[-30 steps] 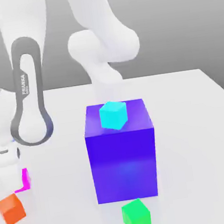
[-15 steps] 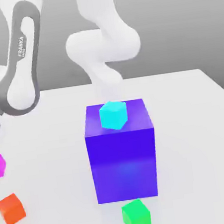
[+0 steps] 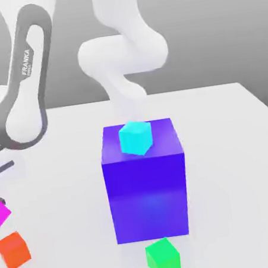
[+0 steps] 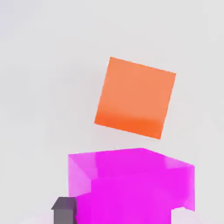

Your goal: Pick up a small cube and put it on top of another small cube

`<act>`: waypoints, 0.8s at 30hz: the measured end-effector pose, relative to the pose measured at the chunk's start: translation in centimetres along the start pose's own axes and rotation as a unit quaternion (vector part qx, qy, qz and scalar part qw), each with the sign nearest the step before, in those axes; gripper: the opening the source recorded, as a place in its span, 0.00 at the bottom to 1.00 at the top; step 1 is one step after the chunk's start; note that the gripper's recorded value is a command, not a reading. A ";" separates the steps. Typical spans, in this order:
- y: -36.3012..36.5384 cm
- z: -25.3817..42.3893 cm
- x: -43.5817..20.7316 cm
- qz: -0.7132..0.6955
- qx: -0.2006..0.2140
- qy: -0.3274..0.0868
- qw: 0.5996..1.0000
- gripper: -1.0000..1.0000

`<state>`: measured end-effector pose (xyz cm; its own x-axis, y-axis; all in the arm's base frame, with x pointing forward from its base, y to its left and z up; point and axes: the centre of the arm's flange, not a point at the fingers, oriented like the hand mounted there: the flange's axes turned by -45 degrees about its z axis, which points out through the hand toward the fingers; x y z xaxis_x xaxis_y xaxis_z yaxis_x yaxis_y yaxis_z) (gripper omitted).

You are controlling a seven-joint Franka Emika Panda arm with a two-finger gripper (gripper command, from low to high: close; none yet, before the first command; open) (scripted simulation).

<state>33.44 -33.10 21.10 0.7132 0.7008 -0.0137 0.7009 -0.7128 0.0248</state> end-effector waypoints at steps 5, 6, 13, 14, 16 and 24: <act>0.5 0.1 1.5 0.107 0.007 -0.002 0.994 0.00; 0.7 0.2 1.8 0.128 0.008 -0.003 0.992 0.00; 1.4 0.2 4.1 0.273 0.013 -0.009 0.962 0.00; 1.5 0.1 4.4 0.293 0.014 -0.010 0.956 0.00; 1.6 0.1 5.1 0.333 0.014 -0.012 0.943 0.00; 2.3 -0.4 8.0 0.486 0.011 -0.019 0.874 0.00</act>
<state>40.74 -29.16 21.42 0.9712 -0.2364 -0.0300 -0.2357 -0.9715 0.0247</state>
